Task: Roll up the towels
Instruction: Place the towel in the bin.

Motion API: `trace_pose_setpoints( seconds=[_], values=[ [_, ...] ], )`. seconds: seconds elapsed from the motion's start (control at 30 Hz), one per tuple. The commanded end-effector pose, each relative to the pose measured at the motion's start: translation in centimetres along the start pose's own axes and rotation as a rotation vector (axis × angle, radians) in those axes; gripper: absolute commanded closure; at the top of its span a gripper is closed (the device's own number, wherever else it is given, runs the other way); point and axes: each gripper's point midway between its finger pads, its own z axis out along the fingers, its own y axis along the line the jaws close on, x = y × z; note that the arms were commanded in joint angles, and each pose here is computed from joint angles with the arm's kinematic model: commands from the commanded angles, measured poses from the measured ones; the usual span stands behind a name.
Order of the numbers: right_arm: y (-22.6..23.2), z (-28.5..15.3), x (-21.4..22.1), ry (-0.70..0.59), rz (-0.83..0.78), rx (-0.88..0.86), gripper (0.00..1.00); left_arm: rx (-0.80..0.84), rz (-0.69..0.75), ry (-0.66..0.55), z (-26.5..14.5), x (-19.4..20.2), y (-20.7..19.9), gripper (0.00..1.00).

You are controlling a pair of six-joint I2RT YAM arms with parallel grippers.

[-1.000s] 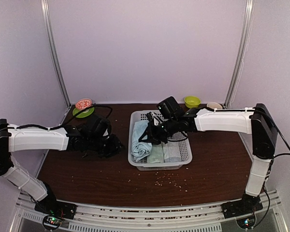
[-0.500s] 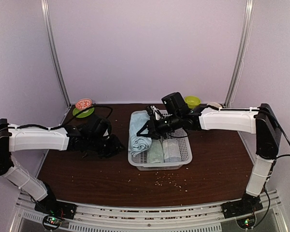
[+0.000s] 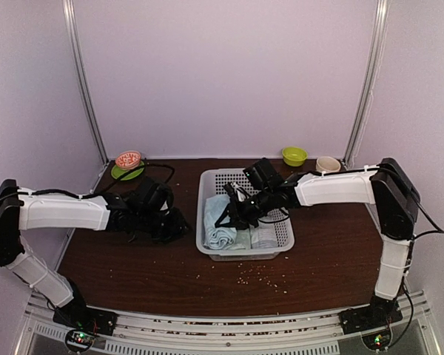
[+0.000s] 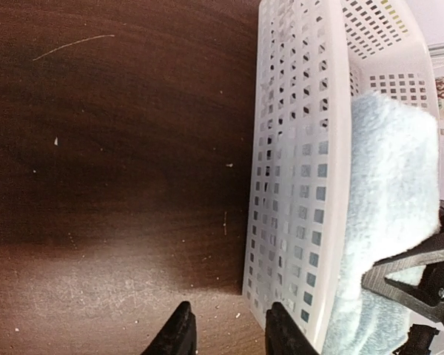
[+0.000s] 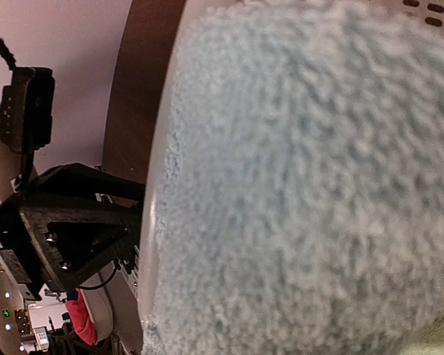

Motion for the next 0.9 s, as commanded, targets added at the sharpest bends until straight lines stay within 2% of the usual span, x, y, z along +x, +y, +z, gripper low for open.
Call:
trace_pose_setpoints(
  seconds=[0.0, 0.33, 0.8, 0.87],
  values=[
    [-1.8, 0.0, 0.0, 0.016, 0.010, 0.103, 1.00, 0.056, 0.021, -0.022, 0.1, -0.8, -1.9, 0.68],
    [-4.2, -0.7, 0.1, 0.038, -0.045, 0.409, 1.00, 0.063, 0.033, -0.017, 0.7, -1.0, -2.3, 0.68],
    [-4.4, 3.3, 2.3, 0.137, -0.118, 0.552, 1.00, 0.069, 0.054, -0.012, 0.7, -1.0, -2.5, 0.69],
    [-3.9, 3.5, 2.6, 0.160, -0.128, 0.540, 0.83, 0.068, 0.056, -0.014, 0.6, -0.9, -2.5, 0.69]
  ],
)
